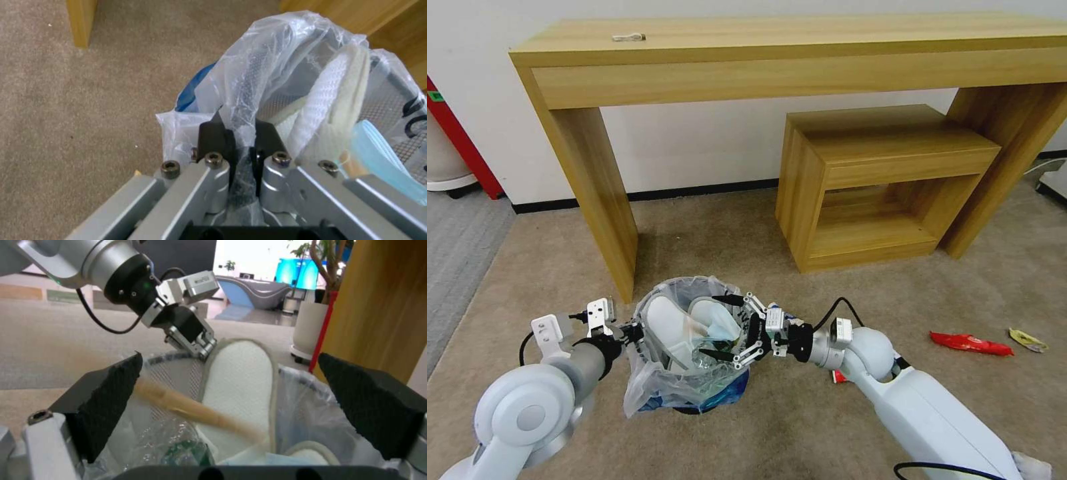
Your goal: Pick up the trash bin and place the garbage on the floor into it.
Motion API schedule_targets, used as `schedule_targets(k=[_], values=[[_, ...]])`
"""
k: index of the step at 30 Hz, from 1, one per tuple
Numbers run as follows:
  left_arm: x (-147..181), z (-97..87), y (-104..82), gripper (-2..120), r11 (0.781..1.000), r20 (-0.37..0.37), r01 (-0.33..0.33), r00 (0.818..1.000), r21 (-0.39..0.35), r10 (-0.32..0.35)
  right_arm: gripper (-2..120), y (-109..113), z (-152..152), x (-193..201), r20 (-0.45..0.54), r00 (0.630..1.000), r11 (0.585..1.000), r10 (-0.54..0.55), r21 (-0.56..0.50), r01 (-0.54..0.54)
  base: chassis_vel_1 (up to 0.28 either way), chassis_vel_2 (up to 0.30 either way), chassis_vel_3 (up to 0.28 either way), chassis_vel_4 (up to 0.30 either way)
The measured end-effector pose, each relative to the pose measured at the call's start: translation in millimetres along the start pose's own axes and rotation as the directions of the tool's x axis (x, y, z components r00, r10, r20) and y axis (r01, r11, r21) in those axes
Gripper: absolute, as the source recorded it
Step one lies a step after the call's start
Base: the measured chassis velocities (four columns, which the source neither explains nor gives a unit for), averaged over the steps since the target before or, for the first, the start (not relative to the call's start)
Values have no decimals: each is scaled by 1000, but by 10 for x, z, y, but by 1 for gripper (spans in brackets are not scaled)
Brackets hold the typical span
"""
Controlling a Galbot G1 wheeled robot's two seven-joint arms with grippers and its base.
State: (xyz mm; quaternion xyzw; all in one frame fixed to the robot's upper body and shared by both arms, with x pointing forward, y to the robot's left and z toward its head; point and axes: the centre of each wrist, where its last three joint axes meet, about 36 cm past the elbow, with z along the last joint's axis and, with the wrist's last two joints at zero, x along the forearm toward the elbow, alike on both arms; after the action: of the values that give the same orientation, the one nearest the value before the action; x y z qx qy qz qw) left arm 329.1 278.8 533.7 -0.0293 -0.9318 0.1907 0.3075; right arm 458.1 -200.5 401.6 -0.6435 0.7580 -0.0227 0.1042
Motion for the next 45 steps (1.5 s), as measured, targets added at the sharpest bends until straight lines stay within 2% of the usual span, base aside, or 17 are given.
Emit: schedule_targets(k=[8, 15, 19, 20, 21, 23, 24, 25, 26, 27, 28, 29, 30, 32, 33, 38, 45], values=[[7, -21, 18, 3, 1000, 8, 7, 1000, -3, -7, 100, -34, -113, 21, 66, 993, 995, 97, -7, -96, 0, 0, 0, 0], [5, -30, 22, 3, 1000, 11, 9, 1000, -5, -9, 100, -47, -165, 122, 73, 987, 989, 145, -1, -145, 0, 0, 0, 0], [-21, -54, 52, 3, 1000, 23, 32, 999, 0, -32, 100, -20, -241, 151, 90, 967, 971, 238, 2, -239, 0, 0, 0, 0], [-20, -74, 68, 3, 998, 37, 57, 998, 5, -57, 100, -2, -296, 173, 90, 941, 945, 326, -2, -327, 0, 0, 0, 0], [-20, -74, 68, 3, 998, 37, 57, 998, 5, -57, 100, -2, -296, 173, 90, 941, 945, 326, -2, -327, 0, 0, 0, 0], [-9, -96, 89, 3, 995, 50, 98, 994, 7, -98, 100, 20, -361, 226, 50, 881, 882, 471, 1, -471, 0, 0, 0, 0], [0, -107, 104, 3, 993, 56, 119, 991, 7, -119, 100, 32, -387, 262, 24, 838, 838, 546, 12, -546, 0, 0, 0, 0], [19, -134, 139, 3, 989, 67, 148, 987, 6, -148, 100, 49, -411, 324, -10, 762, 761, 648, 32, -647, 0, 0, 0, 0], [19, -134, 139, 3, 989, 67, 148, 987, 6, -148, 100, 49, -411, 324, -10, 762, 761, 648, 32, -647, 0, 0, 0, 0], [27, -153, 166, 3, 986, 74, 164, 984, 8, -164, 100, 64, -412, 356, -22, 705, 705, 709, 41, -708, 0, 0, 0, 0], [32, -168, 184, 3, 984, 79, 176, 981, 9, -176, 100, 77, -406, 376, -25, 666, 667, 745, 44, -744, 0, 0, 0, 0], [36, -189, 211, 3, 980, 85, 197, 977, 14, -197, 100, 101, -387, 411, -29, 603, 603, 798, 44, -796, 0, 0, 0, 0], [36, -189, 211, 3, 980, 85, 197, 977, 14, -197, 100, 101, -387, 411, -29, 603, 603, 798, 44, -796, 0, 0, 0, 0], [42, -223, 251, 3, 971, 85, 239, 967, 29, -241, 100, 133, -363, 479, -26, 532, 532, 846, 44, -845, 0, 0, 0, 0], [41, -233, 269, 3, 966, 85, 255, 963, 32, -257, 100, 142, -352, 523, -17, 513, 513, 858, 46, -857, 0, 0, 0, 0], [48, -289, 382, 3, 954, 95, 297, 949, 43, -299, 100, 184, -333, 634, 5, 479, 478, 878, 48, -877, 0, 0, 0, 0], [112, -397, 538, 3, 943, 113, 327, 936, 67, -333, 100, 291, -260, 726, 4, 465, 465, 885, 42, -884, 0, 0, 0, 0]])
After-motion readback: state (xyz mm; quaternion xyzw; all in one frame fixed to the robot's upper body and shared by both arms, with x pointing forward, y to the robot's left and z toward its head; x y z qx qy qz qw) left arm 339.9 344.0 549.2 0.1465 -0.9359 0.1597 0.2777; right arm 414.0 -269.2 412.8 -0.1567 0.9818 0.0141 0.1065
